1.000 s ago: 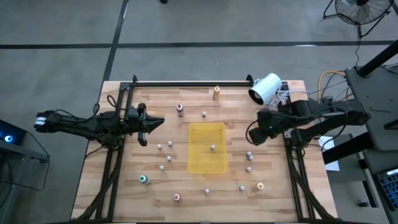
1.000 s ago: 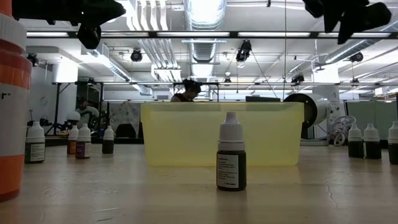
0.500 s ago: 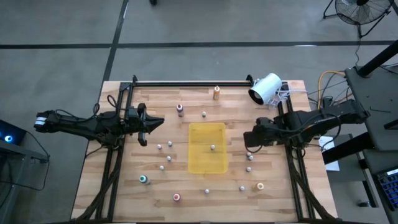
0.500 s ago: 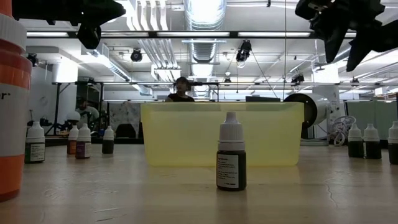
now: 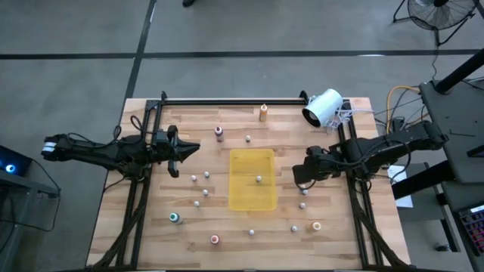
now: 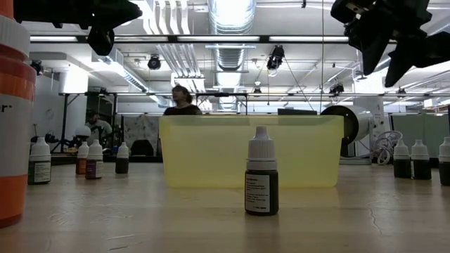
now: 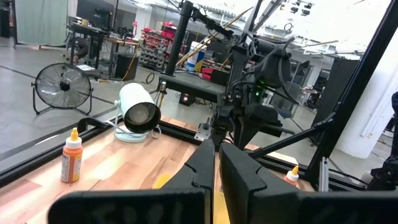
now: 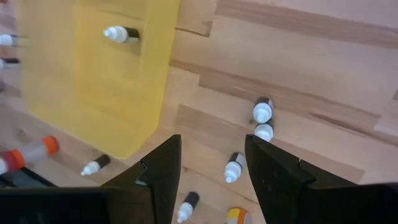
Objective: Pick & Place food coloring
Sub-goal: Put the top small green food coloring bottle into the yellow bin, then put the right small green food coloring bottle into the yellow bin
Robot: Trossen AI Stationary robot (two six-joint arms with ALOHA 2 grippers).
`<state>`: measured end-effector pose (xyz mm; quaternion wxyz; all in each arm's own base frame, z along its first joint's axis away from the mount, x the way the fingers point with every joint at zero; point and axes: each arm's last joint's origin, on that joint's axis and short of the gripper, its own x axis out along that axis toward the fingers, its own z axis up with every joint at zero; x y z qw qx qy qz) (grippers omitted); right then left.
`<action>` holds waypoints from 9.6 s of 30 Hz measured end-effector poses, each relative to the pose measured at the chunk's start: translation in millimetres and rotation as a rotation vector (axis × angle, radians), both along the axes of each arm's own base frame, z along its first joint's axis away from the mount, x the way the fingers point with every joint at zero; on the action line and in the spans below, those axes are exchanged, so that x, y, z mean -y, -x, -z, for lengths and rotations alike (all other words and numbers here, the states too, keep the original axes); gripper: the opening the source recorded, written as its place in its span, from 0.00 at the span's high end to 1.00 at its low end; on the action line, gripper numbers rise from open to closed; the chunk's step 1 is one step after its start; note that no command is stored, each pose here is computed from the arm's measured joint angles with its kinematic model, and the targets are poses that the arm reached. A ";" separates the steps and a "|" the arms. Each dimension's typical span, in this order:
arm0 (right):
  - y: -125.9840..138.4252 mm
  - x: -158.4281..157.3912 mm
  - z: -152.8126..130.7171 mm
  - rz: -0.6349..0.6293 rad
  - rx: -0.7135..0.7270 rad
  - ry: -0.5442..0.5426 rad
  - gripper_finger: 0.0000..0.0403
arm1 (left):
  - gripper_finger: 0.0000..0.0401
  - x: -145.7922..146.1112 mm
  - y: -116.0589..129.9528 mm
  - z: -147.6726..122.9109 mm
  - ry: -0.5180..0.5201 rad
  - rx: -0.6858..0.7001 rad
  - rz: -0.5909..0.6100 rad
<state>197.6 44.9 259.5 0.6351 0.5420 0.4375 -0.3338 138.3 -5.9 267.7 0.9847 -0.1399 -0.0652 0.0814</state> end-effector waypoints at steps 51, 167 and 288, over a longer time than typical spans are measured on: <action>-46.2 -3.6 63.8 -0.241 -0.332 0.069 0.60 | 1.00 0.0 0.0 0.0 0.000 0.000 0.000; -162.1 19.9 17.5 -1.131 -0.117 0.338 0.85 | 1.00 0.0 -0.2 2.2 -0.002 -0.023 0.000; -98.2 -9.2 3.5 -0.746 -0.223 0.221 0.61 | 1.00 0.0 -0.5 5.1 -0.005 -0.052 0.000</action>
